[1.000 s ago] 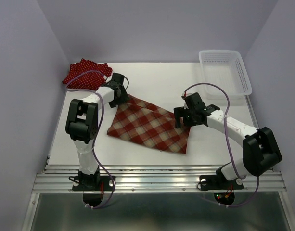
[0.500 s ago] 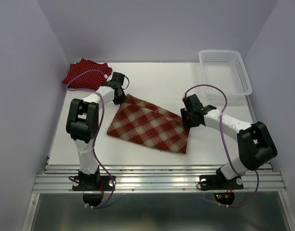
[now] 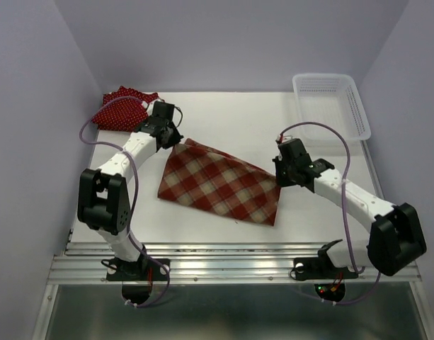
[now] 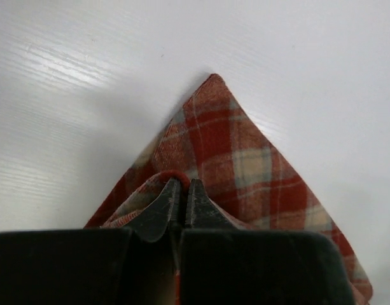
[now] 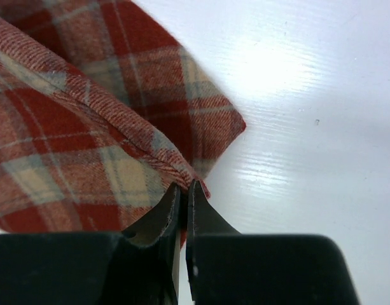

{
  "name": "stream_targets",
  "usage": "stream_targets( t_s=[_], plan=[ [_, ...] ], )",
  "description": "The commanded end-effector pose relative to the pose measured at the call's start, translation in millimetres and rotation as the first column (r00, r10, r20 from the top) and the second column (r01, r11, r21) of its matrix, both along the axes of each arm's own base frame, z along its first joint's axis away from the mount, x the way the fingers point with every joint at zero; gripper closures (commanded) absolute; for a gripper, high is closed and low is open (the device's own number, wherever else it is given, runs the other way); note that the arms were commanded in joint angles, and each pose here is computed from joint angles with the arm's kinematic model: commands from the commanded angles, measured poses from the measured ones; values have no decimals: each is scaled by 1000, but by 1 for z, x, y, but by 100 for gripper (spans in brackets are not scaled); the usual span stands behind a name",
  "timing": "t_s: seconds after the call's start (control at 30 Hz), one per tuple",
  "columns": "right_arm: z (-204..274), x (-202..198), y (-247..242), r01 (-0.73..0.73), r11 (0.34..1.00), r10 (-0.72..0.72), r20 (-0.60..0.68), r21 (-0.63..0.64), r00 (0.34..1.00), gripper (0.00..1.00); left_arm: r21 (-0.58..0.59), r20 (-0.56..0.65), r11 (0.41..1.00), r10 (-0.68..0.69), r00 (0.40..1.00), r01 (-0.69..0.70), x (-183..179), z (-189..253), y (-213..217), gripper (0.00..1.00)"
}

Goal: Fold and stack the skirts
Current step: Fold the skirt

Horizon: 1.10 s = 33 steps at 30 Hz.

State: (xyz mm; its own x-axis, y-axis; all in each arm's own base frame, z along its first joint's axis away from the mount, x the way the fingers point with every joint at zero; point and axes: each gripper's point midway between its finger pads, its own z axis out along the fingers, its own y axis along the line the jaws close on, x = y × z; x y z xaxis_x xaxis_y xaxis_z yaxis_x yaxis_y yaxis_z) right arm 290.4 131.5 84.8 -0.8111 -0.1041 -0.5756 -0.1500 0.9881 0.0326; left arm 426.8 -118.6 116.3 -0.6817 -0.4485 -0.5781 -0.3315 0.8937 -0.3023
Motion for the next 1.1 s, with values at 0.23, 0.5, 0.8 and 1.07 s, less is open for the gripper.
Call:
stream_targets(
  t_s=[0.23, 0.5, 0.8, 1.07],
  plan=[
    [53, -2, -14, 42, 999, -44, 97, 21, 994, 99, -19, 211, 1000, 6, 978, -2, 17, 95, -1, 100],
    [15, 17, -15, 47, 999, -47, 27, 15, 999, 99, 56, 105, 998, -22, 994, 17, 63, 46, -11, 100],
    [-28, 52, -22, 100, 995, -100, 7, -21, 995, 99, 96, 157, 994, -75, 985, 61, 143, 2, -31, 100],
    [-20, 70, -31, 159, 985, -156, 56, -68, 986, 48, 120, 150, 991, -82, 985, 65, 160, 3, -32, 25]
  ],
)
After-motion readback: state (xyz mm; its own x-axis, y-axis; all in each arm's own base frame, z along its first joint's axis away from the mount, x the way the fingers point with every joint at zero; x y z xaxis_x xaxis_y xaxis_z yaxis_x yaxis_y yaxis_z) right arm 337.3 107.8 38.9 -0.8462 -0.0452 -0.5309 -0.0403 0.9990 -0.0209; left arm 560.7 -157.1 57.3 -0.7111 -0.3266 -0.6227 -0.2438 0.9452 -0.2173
